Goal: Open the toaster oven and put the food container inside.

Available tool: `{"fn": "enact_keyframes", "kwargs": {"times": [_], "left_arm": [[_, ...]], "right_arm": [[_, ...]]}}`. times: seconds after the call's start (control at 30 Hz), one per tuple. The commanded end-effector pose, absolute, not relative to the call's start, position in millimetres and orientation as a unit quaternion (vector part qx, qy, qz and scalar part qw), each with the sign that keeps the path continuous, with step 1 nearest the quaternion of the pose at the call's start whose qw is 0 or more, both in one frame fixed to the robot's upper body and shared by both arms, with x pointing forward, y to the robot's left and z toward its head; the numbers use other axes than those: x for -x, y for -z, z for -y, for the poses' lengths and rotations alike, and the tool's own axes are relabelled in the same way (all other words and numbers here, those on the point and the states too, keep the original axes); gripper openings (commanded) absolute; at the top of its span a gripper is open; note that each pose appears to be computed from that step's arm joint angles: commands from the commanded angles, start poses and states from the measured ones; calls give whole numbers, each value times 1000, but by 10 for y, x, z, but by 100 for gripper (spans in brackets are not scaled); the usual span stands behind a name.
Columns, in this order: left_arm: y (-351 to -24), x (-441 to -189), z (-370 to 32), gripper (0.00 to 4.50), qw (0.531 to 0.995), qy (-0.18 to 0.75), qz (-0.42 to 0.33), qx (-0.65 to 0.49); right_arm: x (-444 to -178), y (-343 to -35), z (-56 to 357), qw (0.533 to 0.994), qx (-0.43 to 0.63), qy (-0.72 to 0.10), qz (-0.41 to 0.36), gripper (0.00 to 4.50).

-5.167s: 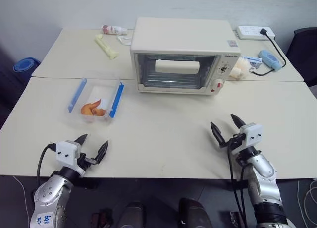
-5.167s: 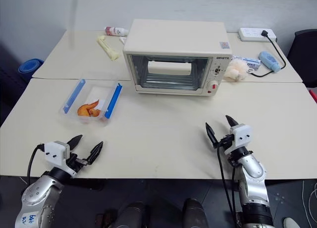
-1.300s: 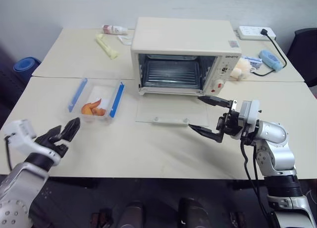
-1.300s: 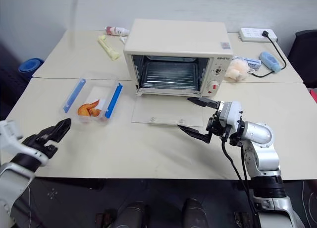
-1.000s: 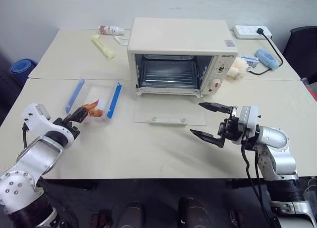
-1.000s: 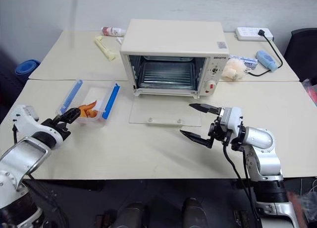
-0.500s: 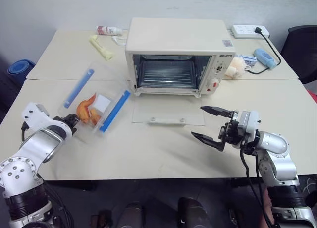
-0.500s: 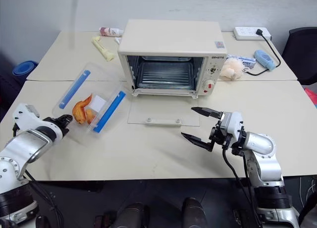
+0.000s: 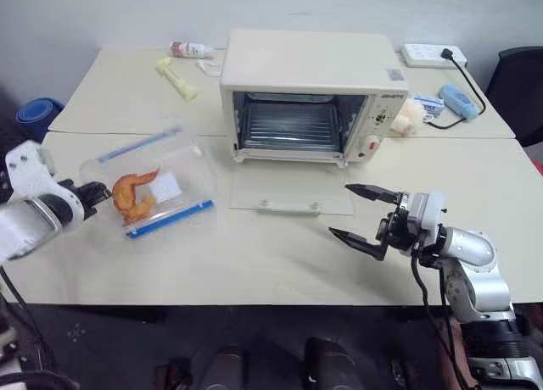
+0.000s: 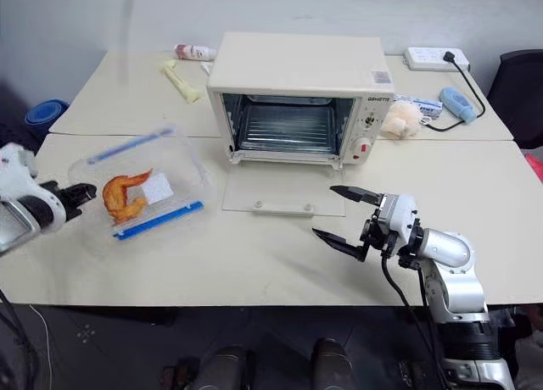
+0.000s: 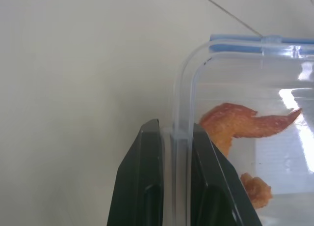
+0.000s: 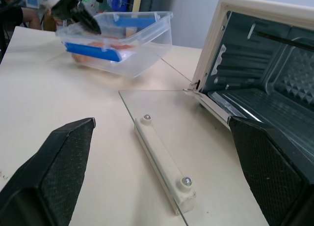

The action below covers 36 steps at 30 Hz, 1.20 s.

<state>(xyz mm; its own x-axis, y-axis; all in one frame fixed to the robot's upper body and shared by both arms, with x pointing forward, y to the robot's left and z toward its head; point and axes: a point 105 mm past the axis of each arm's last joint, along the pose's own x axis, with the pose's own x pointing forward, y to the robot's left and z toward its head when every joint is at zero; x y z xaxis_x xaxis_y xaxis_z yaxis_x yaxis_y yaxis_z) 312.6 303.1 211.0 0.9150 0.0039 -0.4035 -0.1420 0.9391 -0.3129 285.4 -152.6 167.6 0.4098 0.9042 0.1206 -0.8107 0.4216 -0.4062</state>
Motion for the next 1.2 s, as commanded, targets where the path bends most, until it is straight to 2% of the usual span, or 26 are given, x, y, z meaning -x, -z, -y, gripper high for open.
{"fn": "enact_keyframes", "kwargs": {"times": [0.03,0.2,0.3,0.5,0.63,0.77,0.93,1.0,1.2], "left_arm": [[-2358,-3191,-2618,21,967,69,-205,133],[-2422,-3309,-2213,21,960,139,-222,103],[-2409,-3466,-1826,21,951,183,-227,103],[-2331,-3714,-1411,21,940,209,-247,107],[-2258,-3857,-1295,21,938,201,-275,68],[-2279,-4023,-1217,21,943,186,-268,70],[-2271,-4055,-1037,21,936,208,-274,78],[-2286,-4066,-1022,92,937,205,-272,80],[-2447,-4028,-988,267,935,231,-249,102]], "right_arm": [[-2830,-1783,1680,836,162,-494,176,450],[-2775,-1739,1846,854,169,-466,160,450],[-2662,-1657,1989,869,170,-442,139,450],[-2531,-1635,1975,882,163,-419,139,450],[-2471,-1639,1954,889,157,-408,139,450],[-2446,-1652,1943,895,154,-395,143,450],[-2406,-1643,1915,900,148,-385,143,450],[-2399,-1653,1915,902,147,-380,144,450],[-2410,-1678,1923,905,145,-373,145,450]]}}
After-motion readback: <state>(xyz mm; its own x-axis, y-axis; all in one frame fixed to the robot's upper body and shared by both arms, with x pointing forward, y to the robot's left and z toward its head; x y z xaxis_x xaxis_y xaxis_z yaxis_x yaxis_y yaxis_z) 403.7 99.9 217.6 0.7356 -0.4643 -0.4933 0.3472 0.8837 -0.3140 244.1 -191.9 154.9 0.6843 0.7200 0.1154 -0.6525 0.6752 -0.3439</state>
